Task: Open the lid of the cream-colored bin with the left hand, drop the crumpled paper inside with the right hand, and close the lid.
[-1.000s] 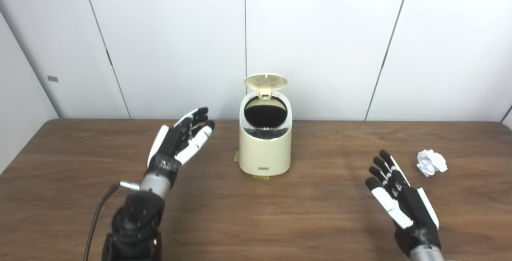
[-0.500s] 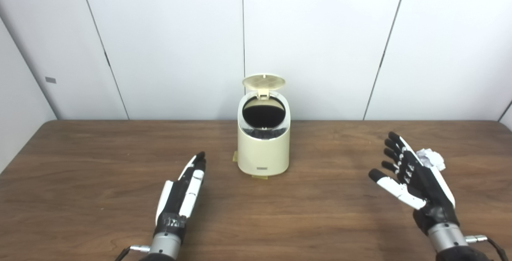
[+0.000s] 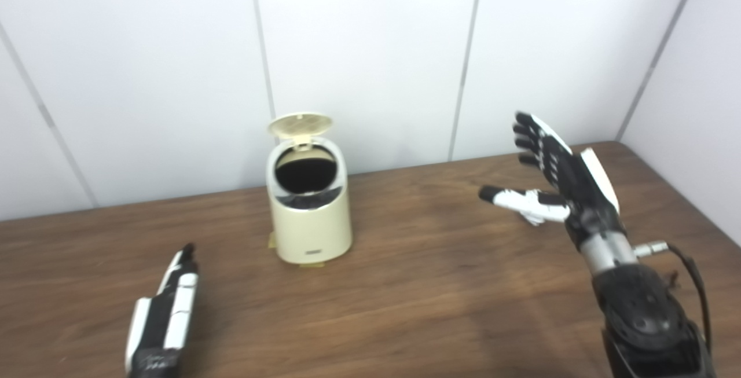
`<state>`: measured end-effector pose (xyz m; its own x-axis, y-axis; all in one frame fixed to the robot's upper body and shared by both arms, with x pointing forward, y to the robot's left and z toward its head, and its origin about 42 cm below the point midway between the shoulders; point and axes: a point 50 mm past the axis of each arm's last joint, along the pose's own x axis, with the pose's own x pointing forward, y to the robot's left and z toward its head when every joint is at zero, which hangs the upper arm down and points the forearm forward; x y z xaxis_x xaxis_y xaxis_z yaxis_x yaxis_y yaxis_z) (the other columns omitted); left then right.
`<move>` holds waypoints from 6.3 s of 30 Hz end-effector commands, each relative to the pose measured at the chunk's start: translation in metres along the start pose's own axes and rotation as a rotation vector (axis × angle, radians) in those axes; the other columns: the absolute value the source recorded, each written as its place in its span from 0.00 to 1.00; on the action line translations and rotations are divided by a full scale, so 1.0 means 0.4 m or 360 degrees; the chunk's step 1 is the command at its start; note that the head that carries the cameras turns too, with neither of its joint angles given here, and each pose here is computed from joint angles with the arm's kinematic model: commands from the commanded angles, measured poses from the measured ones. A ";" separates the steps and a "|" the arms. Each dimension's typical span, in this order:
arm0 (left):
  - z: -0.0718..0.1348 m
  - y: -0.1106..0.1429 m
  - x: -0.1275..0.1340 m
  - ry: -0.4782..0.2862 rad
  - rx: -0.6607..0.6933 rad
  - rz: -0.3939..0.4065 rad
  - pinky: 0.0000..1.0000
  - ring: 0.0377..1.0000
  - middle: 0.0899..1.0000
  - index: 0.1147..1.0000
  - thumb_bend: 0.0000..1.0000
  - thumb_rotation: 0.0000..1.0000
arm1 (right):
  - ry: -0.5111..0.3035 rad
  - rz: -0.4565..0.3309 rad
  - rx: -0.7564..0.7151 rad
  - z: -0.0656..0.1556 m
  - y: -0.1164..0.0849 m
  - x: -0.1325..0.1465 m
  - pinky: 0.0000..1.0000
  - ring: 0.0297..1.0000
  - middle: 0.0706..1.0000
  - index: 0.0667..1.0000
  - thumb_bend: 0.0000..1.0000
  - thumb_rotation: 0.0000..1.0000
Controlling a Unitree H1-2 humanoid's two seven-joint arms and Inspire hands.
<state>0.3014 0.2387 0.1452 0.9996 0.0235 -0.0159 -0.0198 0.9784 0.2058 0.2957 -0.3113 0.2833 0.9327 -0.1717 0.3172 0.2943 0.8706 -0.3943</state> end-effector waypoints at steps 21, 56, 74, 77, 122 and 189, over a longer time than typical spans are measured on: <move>0.051 0.007 0.043 -0.0114 0.0018 -0.0095 0.98 1.00 1.00 1.00 0.54 0.85 | 0.0186 0.0140 -0.1079 -0.116 -0.111 0.156 0.76 0.84 0.84 0.81 0.90 0.11; 0.068 0.014 0.026 -0.0082 0.0045 -0.0103 0.99 0.99 0.97 1.00 0.55 0.78 | 0.0438 0.0302 -0.1396 -0.269 -0.086 0.328 0.67 0.84 0.85 0.78 0.89 0.20; 0.083 0.026 0.025 -0.0124 0.0034 -0.0063 0.93 0.97 0.97 0.98 0.56 0.74 | 0.0488 0.0417 -0.1402 -0.289 -0.061 0.318 0.63 0.74 0.78 0.74 0.88 0.17; 0.084 0.027 0.024 -0.0128 0.0031 -0.0066 0.96 0.98 0.97 0.99 0.55 0.73 | 0.0468 0.0421 -0.1379 -0.291 -0.044 0.318 0.65 0.76 0.79 0.74 0.88 0.16; 0.077 0.040 0.027 -0.0142 0.0083 -0.0027 0.97 0.96 0.95 0.98 0.60 0.76 | 0.0504 0.0490 -0.1252 -0.295 -0.034 0.314 0.57 0.61 0.66 0.67 0.83 0.04; 0.080 0.038 0.026 -0.0194 0.0051 -0.0007 0.84 0.97 0.99 0.90 0.58 0.73 | 0.0525 0.0462 -0.1121 -0.291 -0.036 0.287 0.32 0.39 0.47 0.50 0.50 0.00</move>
<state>0.3051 0.2519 0.1630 0.9999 0.0068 0.0153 -0.0102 0.9707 0.2401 0.4165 -0.4002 0.1991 0.9517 -0.2305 -0.2026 -0.0832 0.4416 -0.8933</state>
